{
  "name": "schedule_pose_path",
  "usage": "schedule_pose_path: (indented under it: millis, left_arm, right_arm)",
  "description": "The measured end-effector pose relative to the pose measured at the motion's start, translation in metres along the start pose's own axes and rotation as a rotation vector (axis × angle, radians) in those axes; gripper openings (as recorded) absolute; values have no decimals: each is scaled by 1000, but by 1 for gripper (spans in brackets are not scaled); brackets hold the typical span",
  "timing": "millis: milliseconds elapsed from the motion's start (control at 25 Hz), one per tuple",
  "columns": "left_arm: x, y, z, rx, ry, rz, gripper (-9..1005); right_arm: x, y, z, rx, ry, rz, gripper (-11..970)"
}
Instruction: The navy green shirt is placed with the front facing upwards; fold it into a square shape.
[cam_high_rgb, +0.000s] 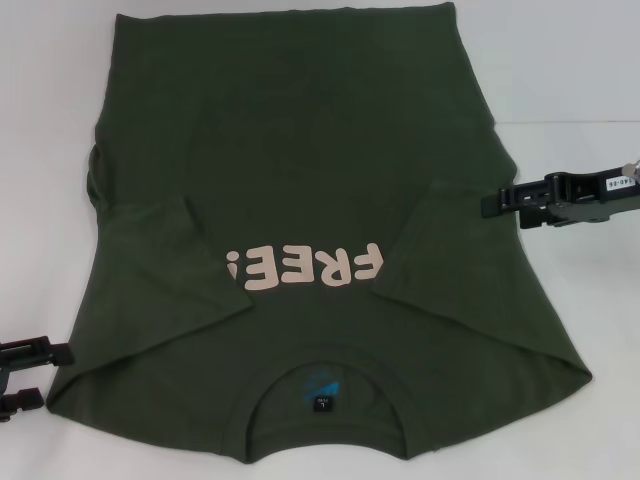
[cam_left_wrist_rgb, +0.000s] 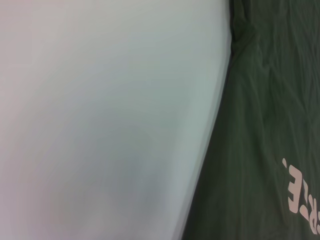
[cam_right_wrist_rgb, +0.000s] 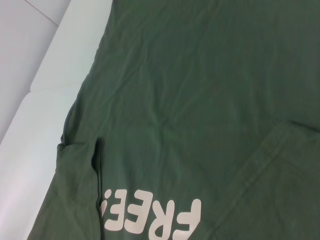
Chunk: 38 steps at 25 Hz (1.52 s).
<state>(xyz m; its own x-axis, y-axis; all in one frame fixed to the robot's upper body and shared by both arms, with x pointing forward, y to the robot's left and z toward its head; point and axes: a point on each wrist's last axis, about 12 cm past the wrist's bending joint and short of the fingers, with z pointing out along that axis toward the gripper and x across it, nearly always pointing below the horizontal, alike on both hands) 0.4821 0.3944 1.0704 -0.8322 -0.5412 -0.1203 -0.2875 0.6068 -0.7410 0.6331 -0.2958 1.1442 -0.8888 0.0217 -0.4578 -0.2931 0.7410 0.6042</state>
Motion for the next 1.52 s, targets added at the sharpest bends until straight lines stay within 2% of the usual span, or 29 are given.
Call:
schedule_pose_path:
  millis: [480,760,1200,1520]
  left_arm:
    - [2,1,4,3,13,-14,812]
    - [3,-2,14,7,36,-6,812]
    - [-2,-20,31,56,66,41,812]
    - [-8,-29,38,55,70,67,813]
  right_arm:
    - [1,-2,-1,1,-2,8,869]
    - [1,-2,-1,1,-2,9,868]
    - [2,-2,-1,2,-2,11,868]
    - [2,-3,-2,-1,-8,13,869]
